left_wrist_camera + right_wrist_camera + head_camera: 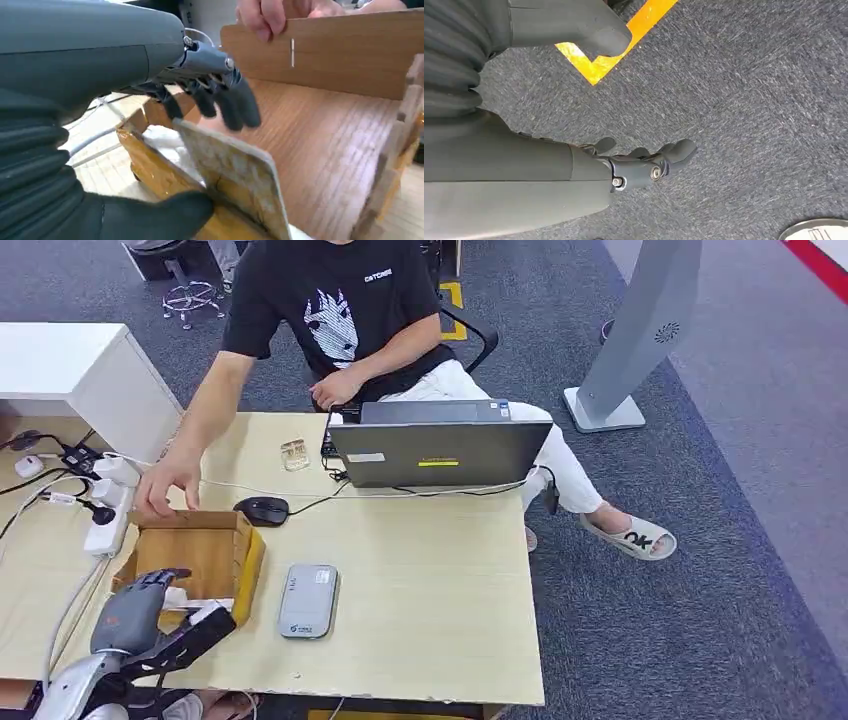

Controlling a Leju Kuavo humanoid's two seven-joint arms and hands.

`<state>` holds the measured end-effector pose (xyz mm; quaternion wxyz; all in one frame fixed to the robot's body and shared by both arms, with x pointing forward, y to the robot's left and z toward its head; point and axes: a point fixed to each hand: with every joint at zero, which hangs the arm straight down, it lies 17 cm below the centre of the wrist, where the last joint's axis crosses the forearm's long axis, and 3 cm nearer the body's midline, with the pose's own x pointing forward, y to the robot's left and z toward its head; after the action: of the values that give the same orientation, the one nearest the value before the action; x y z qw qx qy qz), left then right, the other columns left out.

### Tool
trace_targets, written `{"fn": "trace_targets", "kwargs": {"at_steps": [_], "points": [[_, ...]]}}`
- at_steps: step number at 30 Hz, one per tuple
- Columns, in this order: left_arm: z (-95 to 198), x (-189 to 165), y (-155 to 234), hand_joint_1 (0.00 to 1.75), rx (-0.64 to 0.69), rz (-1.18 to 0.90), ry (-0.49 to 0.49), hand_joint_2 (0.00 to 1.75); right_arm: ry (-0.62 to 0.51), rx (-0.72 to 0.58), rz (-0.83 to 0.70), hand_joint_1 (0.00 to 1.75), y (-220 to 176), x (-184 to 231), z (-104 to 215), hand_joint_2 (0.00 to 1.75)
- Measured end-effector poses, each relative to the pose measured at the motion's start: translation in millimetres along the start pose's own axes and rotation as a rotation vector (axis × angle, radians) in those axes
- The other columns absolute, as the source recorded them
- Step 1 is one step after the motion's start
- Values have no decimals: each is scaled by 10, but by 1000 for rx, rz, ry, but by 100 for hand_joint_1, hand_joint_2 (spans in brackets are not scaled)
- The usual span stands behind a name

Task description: Pass the card to the sensor for recognition and then transmit it.

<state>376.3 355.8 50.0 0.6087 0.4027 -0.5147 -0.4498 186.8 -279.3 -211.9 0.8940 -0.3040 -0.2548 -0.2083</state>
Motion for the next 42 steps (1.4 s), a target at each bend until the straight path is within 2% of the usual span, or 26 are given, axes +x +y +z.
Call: {"fn": "trace_targets", "kwargs": {"at_steps": [8, 29, 34, 42], "points": [[39, 170, -62, 175, -32, 131, -77, 175, -7, -3, -5, 0, -6, 12, 0, 175], [29, 192, -11, 175, -28, 124, -99, 175, -5, 5, -3, 0, 21, 5, 16, 175], [-23, 185, 105, 175, 18, 118, -90, 175, -5, 5, -4, 0, 20, 6, 15, 175], [-177, 267, 616, 175, 204, 52, -112, 175, 8, 8, 2, 0, 23, -17, 13, 175]]}}
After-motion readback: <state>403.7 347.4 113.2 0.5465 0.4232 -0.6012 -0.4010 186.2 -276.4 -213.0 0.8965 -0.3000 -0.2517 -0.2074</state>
